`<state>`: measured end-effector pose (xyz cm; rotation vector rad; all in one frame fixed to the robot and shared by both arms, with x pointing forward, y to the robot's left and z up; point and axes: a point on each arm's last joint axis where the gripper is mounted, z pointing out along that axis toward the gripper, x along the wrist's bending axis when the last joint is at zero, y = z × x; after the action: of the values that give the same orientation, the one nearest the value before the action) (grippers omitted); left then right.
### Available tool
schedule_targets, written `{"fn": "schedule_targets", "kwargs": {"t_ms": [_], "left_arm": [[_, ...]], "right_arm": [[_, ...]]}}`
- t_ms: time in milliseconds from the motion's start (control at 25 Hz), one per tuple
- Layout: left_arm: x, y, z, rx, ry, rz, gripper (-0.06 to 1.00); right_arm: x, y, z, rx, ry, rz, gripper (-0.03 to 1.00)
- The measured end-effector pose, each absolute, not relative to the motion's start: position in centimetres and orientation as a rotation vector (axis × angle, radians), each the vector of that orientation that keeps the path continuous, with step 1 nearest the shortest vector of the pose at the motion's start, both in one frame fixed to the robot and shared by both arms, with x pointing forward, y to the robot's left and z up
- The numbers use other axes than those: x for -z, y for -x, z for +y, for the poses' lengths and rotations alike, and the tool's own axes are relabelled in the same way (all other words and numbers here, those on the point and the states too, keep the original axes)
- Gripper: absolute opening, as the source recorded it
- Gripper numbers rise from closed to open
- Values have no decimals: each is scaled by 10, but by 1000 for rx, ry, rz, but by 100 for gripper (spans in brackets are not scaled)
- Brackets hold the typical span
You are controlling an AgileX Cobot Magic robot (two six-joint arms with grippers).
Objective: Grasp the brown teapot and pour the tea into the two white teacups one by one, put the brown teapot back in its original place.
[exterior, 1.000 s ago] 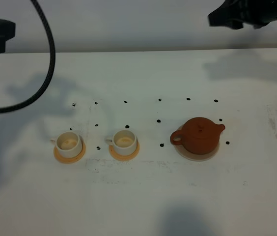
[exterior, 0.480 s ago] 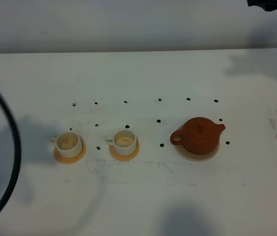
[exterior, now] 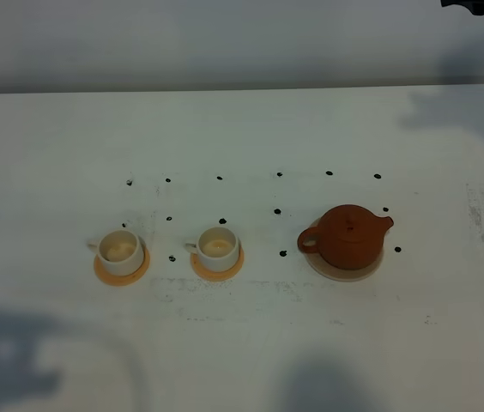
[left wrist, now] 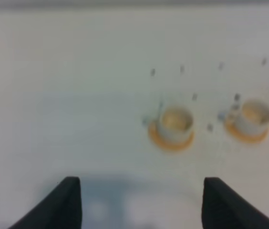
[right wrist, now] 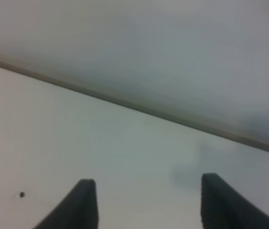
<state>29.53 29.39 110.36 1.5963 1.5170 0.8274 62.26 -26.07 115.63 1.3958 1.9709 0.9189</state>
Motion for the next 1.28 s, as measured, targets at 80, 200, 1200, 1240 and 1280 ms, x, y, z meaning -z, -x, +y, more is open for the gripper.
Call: {"fn": "schedule_targets", "kwargs": {"t_ms": [80,200,1200,1240,1280], "left_arm": [[-1092,-285,295,-810,-1596,1553,54],[-1074,-274,296,-788,-1598,1581,54],[-1040,-255,299,-779,-1652,1633,54],[-1040,-255,299,-781,-1649,1638,54],[-1040,-255,299,-786,-1641,1648,54]], "right_arm": [[-1156,-623,-261,-920,-1395,1969,50],[-1157,-623,-261,-921,-1394,1967,50],[-1154,-626,-256,-965,-1394,1968,50],[-1151,-628,-253,-971,-1386,1983,50],[-1148,-630,-248,-976,-1377,2003,50]]}}
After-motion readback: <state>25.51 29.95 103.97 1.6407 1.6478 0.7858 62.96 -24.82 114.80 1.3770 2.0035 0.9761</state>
